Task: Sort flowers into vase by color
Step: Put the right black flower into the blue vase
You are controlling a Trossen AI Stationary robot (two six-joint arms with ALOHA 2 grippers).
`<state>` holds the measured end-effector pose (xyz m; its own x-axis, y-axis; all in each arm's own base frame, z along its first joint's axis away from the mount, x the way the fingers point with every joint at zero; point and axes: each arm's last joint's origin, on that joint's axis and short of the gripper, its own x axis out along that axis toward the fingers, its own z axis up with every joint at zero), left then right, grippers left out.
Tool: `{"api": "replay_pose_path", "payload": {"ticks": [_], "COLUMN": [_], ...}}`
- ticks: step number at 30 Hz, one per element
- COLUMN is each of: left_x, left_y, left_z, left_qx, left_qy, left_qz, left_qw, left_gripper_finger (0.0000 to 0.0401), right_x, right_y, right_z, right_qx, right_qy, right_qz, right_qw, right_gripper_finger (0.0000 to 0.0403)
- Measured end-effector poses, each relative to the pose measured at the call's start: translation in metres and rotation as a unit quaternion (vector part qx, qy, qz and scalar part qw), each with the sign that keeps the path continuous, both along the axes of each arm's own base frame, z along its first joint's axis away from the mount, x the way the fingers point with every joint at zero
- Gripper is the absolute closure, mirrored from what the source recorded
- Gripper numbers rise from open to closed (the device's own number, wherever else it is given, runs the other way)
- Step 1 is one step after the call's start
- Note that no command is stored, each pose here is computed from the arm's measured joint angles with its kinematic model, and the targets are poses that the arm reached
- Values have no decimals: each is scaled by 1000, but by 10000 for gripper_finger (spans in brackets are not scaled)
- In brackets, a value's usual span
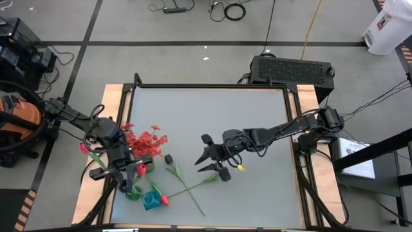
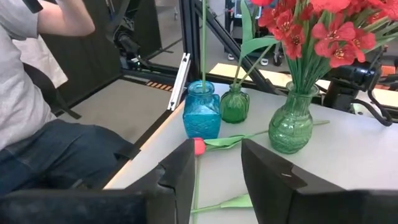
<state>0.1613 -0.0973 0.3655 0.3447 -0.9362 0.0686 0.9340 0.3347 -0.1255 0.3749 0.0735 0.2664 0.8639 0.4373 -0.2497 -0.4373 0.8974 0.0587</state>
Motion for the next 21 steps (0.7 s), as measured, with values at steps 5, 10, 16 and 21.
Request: {"api": "replay_pose_path", "payload": {"ticks": [5, 10, 16, 21], "left_x": [0, 0, -1, -1], "left_y": [0, 0, 0, 0], "left_z": [-2, -5, -4, -6], "left_qx": [5, 11, 11, 15], "left_qy": [10, 28, 26, 37], "left_qz": [1, -9, -23, -23], "left_qw": [1000, 1000, 999, 999], "left_gripper_finger": [321, 302, 280, 254], "right_x": [0, 0, 0, 0], "right_y": [0, 0, 0, 0], "right_z": [0, -1, -1, -1], "right_qx": [0, -1, -1, -1], "right_qy": [0, 4, 5, 5], "right_qz": [0, 0, 0, -3], "right_qw": [1000, 1000, 1000, 1000], "right_gripper_finger": [280, 280, 280, 280]}}
